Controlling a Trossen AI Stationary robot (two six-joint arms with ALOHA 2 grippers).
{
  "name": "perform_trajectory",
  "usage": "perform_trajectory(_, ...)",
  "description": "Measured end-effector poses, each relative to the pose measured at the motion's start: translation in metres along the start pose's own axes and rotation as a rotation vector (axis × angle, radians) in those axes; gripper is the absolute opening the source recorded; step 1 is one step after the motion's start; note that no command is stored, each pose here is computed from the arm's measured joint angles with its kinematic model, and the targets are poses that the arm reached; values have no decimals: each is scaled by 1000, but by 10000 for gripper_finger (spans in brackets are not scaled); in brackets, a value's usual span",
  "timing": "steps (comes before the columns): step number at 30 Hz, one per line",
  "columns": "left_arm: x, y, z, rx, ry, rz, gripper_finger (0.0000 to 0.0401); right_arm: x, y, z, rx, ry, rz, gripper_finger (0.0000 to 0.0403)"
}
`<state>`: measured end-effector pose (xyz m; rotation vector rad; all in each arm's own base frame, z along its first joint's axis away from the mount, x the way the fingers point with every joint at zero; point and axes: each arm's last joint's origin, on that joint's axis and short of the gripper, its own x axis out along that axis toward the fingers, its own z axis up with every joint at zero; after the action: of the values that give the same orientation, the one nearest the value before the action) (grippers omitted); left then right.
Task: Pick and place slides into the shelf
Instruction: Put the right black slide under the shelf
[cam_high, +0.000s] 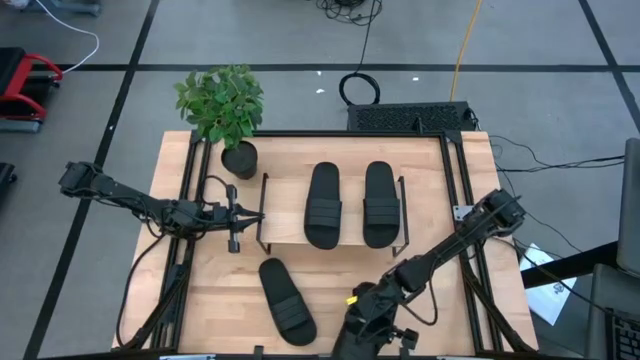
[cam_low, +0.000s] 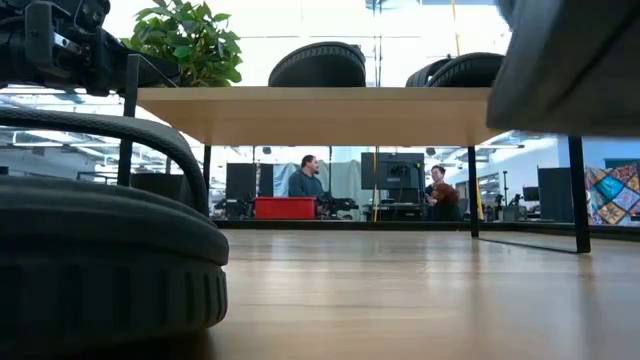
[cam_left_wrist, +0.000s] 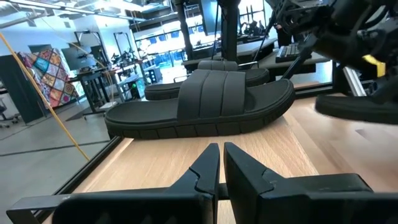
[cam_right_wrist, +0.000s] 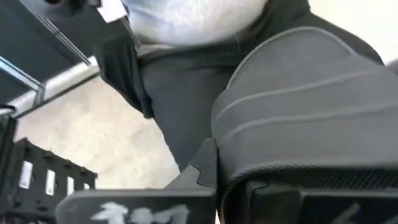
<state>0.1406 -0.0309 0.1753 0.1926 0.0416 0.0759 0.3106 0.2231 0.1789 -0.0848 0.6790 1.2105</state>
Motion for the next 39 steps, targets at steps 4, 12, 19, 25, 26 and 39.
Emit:
perform_trajectory(4, 0, 0, 0, 8, 0, 0, 33, -13, -15, -8, -2, 33, 4, 0)
perform_trajectory(12, 0, 0, 0, 11, 4, 4, 33, -41, -42, -25, 26, 64, 48, 0)
perform_trajectory(19, 0, 0, -1, 30, 8, 7, 33, -52, -53, -35, 100, 61, 17, 2)
perform_trajectory(25, 0, 0, -1, 46, 9, 9, 33, -50, -56, -52, 330, 114, -169, 41)
perform_trajectory(26, 0, 0, -1, 47, 9, 9, 33, -50, -56, -56, 340, 125, -187, 48)
perform_trajectory(39, 0, 0, -1, 46, 9, 8, 33, -47, -49, -65, 494, 141, -301, 132)
